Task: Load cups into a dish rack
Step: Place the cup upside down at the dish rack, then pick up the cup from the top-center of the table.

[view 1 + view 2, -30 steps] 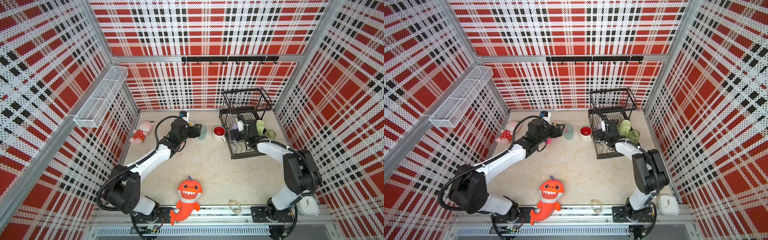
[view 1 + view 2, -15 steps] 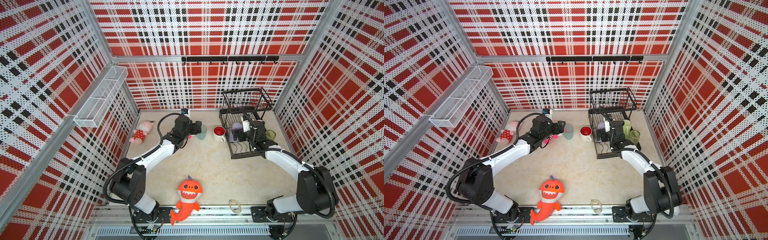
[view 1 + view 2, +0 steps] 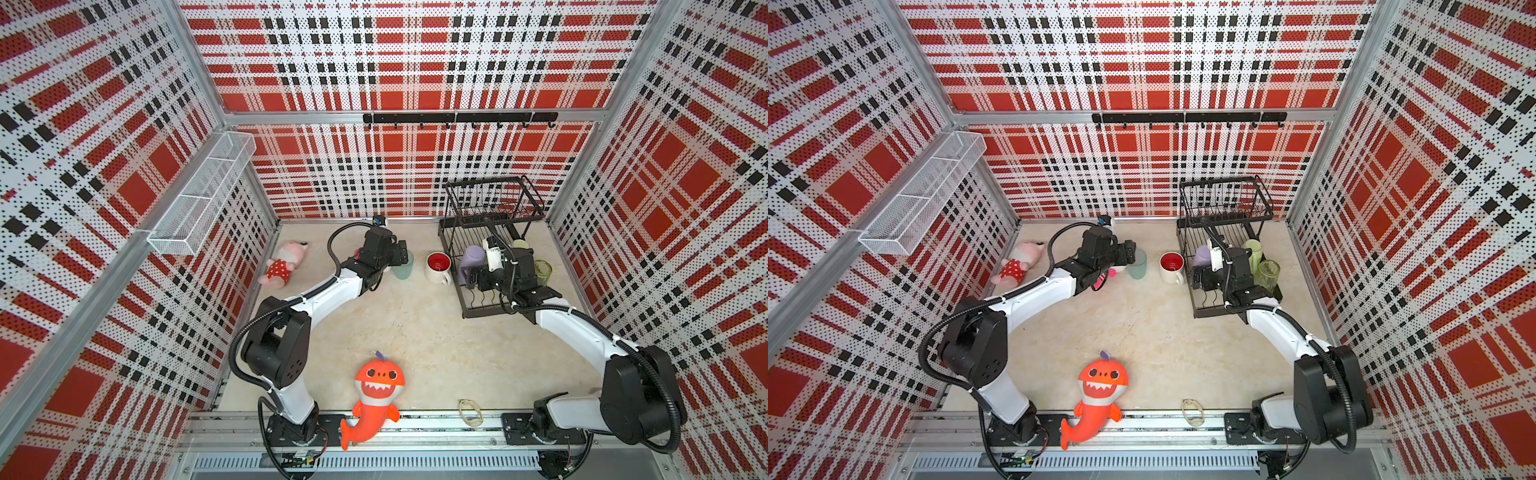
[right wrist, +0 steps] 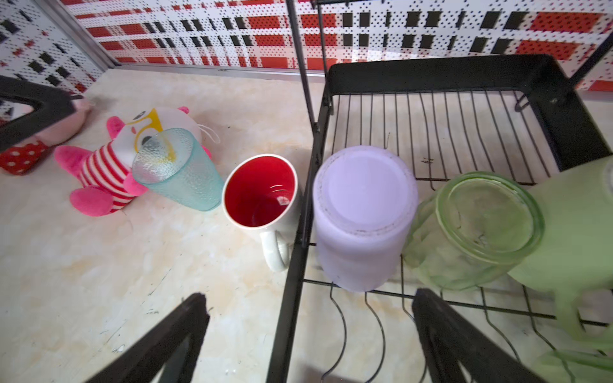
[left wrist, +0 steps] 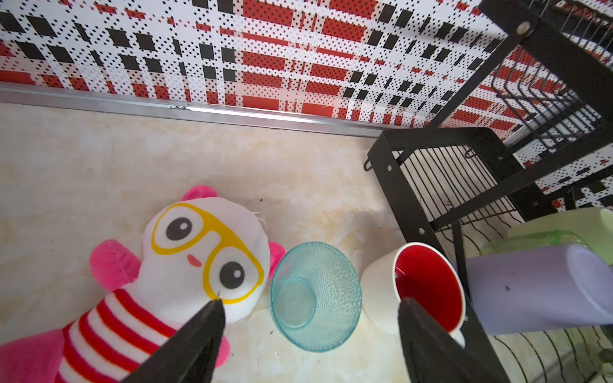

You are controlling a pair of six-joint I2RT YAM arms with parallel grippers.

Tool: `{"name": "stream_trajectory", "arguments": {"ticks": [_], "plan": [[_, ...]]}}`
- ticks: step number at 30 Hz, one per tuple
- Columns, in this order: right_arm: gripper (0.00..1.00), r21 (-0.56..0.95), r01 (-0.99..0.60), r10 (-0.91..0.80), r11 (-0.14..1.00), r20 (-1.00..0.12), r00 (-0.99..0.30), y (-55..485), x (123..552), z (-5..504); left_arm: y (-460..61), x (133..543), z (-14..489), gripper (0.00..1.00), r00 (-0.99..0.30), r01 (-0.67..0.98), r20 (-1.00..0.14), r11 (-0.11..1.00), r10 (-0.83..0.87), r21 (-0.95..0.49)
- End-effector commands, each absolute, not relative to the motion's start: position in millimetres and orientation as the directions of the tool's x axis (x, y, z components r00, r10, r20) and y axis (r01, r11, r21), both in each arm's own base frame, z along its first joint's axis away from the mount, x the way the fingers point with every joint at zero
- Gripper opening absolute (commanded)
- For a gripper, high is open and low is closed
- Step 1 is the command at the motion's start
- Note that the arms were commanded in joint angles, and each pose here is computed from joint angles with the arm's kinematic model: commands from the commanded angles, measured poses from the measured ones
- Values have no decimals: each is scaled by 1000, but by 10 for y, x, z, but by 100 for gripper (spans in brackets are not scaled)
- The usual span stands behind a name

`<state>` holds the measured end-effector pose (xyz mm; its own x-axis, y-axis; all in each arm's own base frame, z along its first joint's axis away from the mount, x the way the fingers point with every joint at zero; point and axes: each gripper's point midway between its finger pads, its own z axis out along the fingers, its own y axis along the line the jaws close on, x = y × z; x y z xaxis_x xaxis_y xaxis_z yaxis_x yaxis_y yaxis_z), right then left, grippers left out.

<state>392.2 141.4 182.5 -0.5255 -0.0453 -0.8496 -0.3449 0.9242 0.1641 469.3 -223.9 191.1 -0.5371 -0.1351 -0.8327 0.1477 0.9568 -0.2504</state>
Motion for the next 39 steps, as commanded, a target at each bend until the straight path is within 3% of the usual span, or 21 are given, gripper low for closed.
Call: {"name": "stream_trajectory", "arguments": {"ticks": [1, 6, 15, 39], "plan": [[100, 212, -452, -67, 867, -847, -527, 1606, 3771, 1902, -2232, 4746, 1850, 85, -545, 136, -833, 971, -94, -198], [100, 325, -470, -2, 821, -820, -572, 1578, 3751, 1927, -2230, 4789, 1726, 86, -565, 129, -822, 976, -72, -174], [100, 332, -414, 49, 847, -825, -563, 1362, 3788, 1980, -2243, 4906, 1557, 85, -608, 122, -791, 978, -63, -171], [100, 325, -409, 34, 853, -816, -577, 1346, 3786, 2022, -2221, 5118, 953, 63, -709, 85, -702, 981, -65, -177]]}}
